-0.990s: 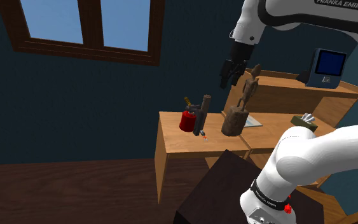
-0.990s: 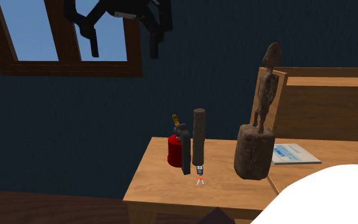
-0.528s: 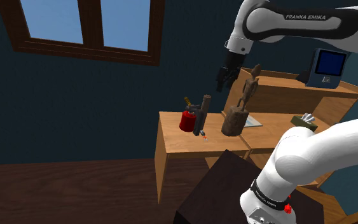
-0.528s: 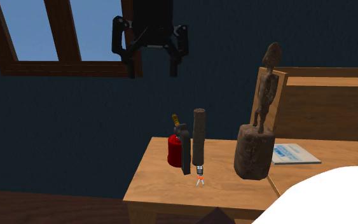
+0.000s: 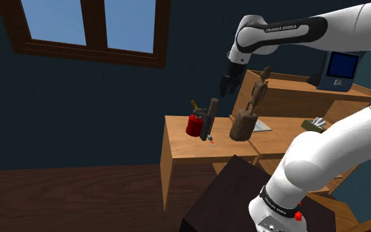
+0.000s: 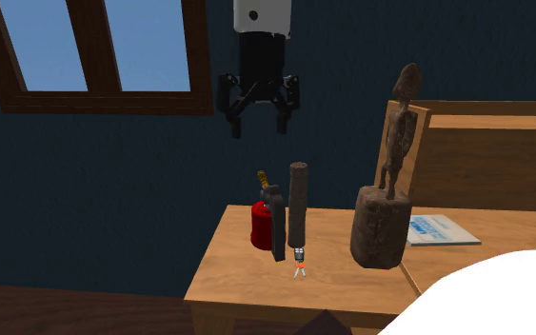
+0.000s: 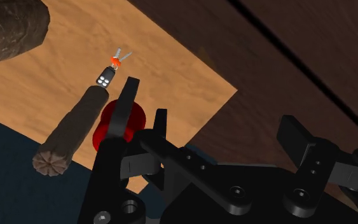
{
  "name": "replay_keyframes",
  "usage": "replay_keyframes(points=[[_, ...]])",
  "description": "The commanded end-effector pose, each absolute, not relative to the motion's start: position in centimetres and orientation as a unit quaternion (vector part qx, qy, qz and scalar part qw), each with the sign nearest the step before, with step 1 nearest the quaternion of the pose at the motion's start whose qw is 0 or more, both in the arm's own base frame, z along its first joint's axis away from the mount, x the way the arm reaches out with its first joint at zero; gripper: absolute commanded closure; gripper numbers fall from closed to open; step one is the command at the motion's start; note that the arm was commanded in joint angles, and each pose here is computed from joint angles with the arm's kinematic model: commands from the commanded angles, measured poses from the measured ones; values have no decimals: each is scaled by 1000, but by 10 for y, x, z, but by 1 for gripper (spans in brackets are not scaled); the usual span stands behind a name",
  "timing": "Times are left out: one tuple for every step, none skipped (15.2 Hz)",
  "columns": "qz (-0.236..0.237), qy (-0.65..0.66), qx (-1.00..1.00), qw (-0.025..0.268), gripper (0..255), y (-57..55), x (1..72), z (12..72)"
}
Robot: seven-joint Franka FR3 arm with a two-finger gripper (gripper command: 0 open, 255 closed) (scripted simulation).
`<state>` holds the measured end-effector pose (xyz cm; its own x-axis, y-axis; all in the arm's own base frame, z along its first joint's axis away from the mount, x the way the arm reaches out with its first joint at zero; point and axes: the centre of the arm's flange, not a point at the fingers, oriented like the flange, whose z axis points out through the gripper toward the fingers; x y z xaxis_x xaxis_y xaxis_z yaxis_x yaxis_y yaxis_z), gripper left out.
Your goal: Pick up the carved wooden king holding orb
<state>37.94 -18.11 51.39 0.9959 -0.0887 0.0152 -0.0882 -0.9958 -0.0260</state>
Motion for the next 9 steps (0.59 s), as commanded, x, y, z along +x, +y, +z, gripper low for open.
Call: replay_keyframes(points=[[-9, 43, -999, 11, 0, -201, 391, 504], [-8, 43, -999, 11, 0, -211, 397, 498], [-8, 42, -999, 10, 0, -221, 403, 492], [-8, 42, -999, 10, 0, -232, 409, 486], [-8, 41, -999, 9, 0, -242, 415, 480], [-8, 41, -999, 9, 0, -252, 421, 474], [-8, 41, -999, 8, 0, -262, 427, 468], [-8, 40, -999, 8, 0, -272, 433, 462], [-8, 40, -999, 8, 0, -282, 439, 456]])
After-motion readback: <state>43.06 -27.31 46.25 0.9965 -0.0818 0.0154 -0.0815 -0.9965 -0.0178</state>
